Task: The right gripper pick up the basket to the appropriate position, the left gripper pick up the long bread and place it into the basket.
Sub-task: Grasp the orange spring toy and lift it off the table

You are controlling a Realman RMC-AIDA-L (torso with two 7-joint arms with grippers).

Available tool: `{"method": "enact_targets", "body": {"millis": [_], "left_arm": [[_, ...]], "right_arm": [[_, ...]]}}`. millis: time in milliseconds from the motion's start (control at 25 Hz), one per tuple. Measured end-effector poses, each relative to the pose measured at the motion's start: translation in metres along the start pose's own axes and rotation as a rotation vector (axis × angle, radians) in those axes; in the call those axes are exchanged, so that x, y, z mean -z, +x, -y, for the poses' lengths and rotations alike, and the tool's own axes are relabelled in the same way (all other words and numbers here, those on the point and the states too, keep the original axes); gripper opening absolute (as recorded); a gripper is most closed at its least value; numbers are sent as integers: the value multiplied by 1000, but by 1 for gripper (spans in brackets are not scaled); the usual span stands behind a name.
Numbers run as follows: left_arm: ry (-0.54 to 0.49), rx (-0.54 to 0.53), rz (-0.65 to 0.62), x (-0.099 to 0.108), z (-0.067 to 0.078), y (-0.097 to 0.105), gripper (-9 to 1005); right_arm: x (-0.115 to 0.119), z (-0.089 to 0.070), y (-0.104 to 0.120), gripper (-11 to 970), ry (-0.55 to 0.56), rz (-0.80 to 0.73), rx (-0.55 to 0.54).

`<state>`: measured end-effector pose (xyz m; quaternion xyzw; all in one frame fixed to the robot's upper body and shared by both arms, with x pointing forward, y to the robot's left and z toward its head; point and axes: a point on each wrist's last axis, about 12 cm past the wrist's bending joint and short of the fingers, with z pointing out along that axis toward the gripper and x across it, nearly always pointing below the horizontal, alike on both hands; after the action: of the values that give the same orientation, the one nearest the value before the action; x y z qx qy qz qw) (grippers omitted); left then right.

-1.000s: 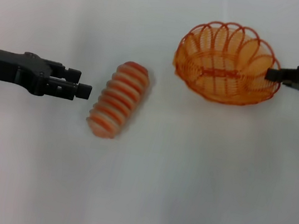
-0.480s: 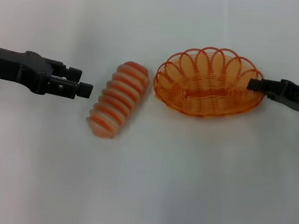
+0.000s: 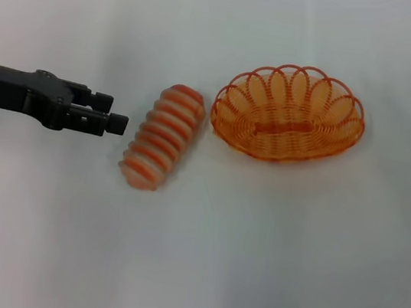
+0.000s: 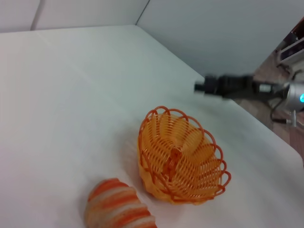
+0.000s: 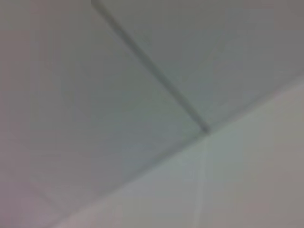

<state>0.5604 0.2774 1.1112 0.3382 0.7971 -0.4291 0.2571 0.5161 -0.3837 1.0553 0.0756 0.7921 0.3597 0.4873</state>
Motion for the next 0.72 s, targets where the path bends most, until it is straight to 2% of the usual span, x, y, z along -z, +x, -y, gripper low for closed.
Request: {"method": "enact_targets", "body": {"millis": [160, 280, 440, 600, 720], "left_arm": [[0, -1, 2, 0, 0, 0, 669], [1, 0, 4, 0, 0, 0, 668], [-3, 1, 7, -1, 0, 0, 667], [-3, -4, 7, -4, 0, -2, 666], [6, -3, 23, -6, 2, -9, 665]], "right_arm": [[13, -11, -13, 610, -127, 79, 191], [16, -24, -19, 605, -264, 6, 331], [19, -40, -27, 600, -423, -181, 479], [14, -49, -30, 595, -473, -404, 544], [8, -50, -29, 594, -468, -473, 549]]}}
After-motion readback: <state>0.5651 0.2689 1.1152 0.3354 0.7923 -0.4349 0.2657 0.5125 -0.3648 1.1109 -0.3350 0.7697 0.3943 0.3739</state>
